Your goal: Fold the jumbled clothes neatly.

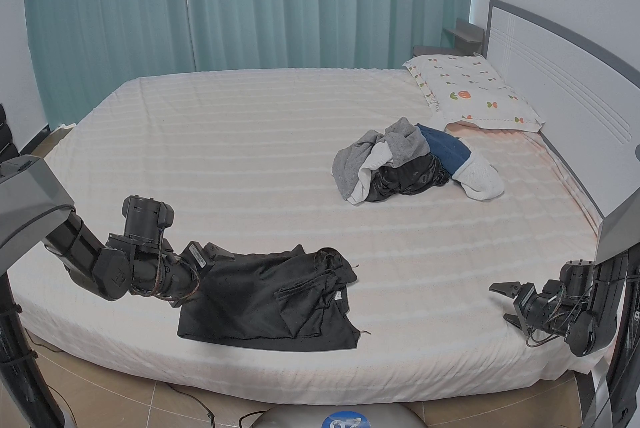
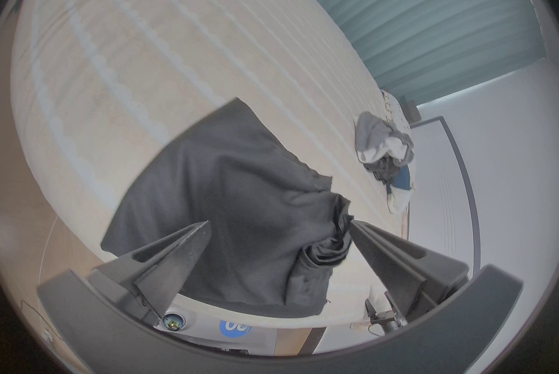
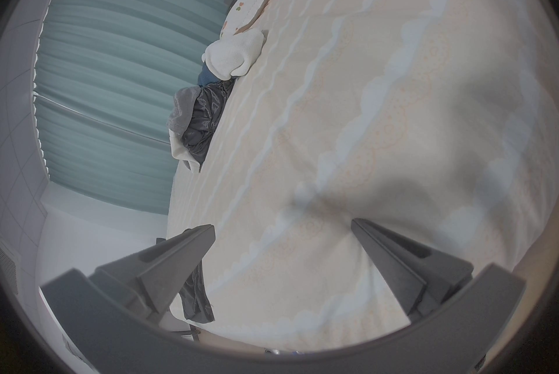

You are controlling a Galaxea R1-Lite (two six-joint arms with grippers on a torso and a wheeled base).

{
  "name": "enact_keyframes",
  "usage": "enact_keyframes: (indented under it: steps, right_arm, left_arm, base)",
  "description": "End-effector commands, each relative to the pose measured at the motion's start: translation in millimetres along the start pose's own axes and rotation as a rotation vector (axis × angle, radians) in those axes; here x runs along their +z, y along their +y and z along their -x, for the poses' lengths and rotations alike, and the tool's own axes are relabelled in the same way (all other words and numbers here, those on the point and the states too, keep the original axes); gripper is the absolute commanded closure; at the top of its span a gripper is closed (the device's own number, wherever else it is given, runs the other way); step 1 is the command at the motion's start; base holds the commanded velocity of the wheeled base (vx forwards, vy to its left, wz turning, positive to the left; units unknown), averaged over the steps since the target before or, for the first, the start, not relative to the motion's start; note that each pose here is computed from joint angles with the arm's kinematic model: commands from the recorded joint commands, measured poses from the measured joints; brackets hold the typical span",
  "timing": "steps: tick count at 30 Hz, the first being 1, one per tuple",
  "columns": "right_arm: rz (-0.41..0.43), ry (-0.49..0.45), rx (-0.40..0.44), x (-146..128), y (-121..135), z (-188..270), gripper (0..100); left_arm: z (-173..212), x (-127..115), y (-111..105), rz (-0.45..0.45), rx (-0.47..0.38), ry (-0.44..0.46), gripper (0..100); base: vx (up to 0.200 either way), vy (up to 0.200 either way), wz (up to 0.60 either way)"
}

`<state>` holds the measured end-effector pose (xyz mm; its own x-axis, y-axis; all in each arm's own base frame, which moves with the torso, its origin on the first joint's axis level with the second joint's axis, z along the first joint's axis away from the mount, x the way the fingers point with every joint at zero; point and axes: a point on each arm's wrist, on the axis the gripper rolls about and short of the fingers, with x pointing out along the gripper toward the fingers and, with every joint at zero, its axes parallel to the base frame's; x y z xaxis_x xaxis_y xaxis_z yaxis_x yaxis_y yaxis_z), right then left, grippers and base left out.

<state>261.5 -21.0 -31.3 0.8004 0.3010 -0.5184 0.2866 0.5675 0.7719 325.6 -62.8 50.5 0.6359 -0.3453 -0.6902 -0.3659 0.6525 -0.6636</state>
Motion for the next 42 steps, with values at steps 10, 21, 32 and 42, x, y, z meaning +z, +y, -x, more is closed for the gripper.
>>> enact_keyframes:
  steps: [10, 21, 32, 42]
  right_arm:
    - [0.160, -0.058, -0.001, -47, 54, -3, 0]
    - [0.420, -0.015, 0.026, -112, 103, -24, 0]
    - [0.539, 0.008, -0.053, -124, 147, -58, 0]
    - [0.661, -0.052, -0.125, -123, 161, -63, 0]
  left_arm:
    - [-2, 24, 31, 0.091, 0.035, -0.007, 0]
    - [-4, 21, 38, 0.099, 0.050, 0.001, 0]
    - [-5, 18, 39, 0.088, 0.061, 0.002, 0]
    - [-5, 18, 39, 0.088, 0.061, 0.002, 0]
  base:
    - [0.000, 0.200, 0.00]
    - [0.000, 0.200, 0.00]
    - [0.000, 0.091, 0.00]
    - [0.000, 0.000, 0.00]
